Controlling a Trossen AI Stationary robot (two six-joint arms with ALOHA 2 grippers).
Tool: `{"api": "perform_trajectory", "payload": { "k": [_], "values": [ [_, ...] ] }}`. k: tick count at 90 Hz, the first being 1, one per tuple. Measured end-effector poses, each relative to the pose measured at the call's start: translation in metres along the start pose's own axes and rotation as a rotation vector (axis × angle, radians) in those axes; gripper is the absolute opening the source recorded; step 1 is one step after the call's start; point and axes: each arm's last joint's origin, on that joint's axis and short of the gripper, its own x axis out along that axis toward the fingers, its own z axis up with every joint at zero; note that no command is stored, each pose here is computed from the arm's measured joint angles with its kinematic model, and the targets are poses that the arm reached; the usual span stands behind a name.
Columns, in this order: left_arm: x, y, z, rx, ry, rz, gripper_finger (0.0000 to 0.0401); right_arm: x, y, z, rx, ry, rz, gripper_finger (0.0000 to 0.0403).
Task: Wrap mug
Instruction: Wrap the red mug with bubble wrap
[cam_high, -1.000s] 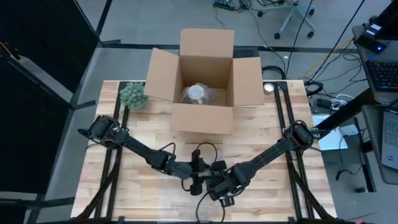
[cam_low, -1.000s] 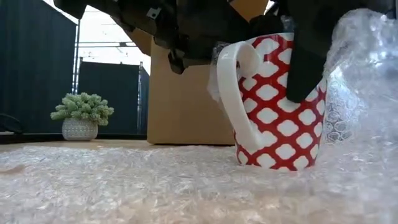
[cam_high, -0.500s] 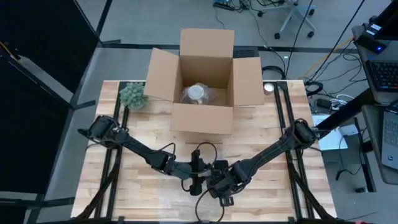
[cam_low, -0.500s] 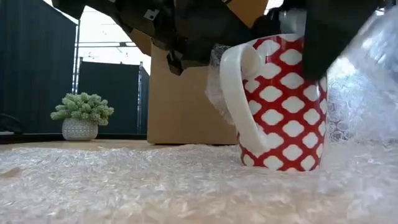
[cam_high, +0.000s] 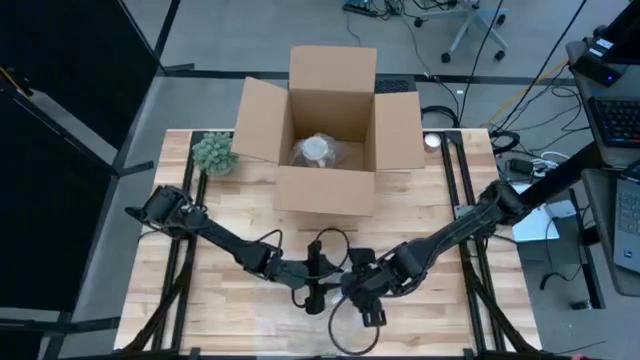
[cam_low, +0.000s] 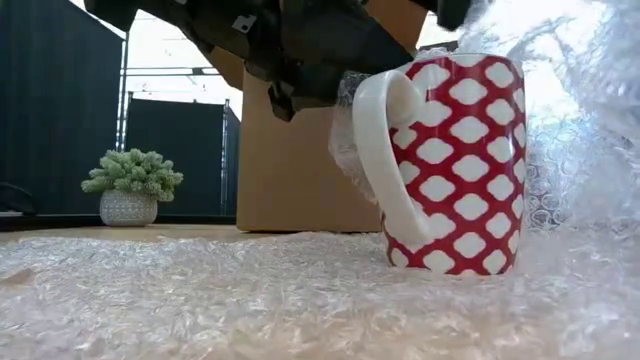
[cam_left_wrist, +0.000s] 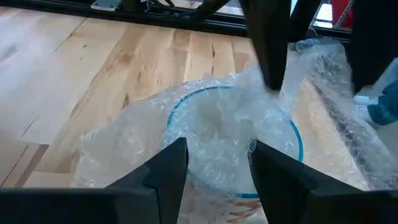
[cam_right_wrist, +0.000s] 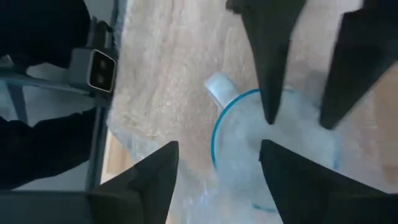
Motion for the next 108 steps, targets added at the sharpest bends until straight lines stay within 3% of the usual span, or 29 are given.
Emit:
{"api": "perform_trajectory", "payload": {
  "k": [26,38,57,83,108],
  "values": [
    [0.000,0.000,0.000,0.000,0.001,-0.001,0.0161,-0.028,-0.004,-0.016,0.092,0.067,-0.087,0.0212],
    [0.000,0.000,0.000,0.000,0.001,-0.002,0.0161,-0.010,0.005,-0.018,0.106,0.050,-0.172,0.0212],
    [0.000,0.000,0.000,0.000,0.000,-0.003,0.0161,0.032,0.008,-0.013,0.009,0.008,-0.284,0.0212],
    [0.000,0.000,0.000,0.000,0.000,-0.005,0.0161,0.083,0.000,-0.014,-0.047,0.098,-0.343,0.0212],
    [0.000,0.000,0.000,0.002,0.003,-0.002,0.0161,0.048,-0.002,-0.013,-0.042,0.073,-0.301,0.0212]
  ]
}}
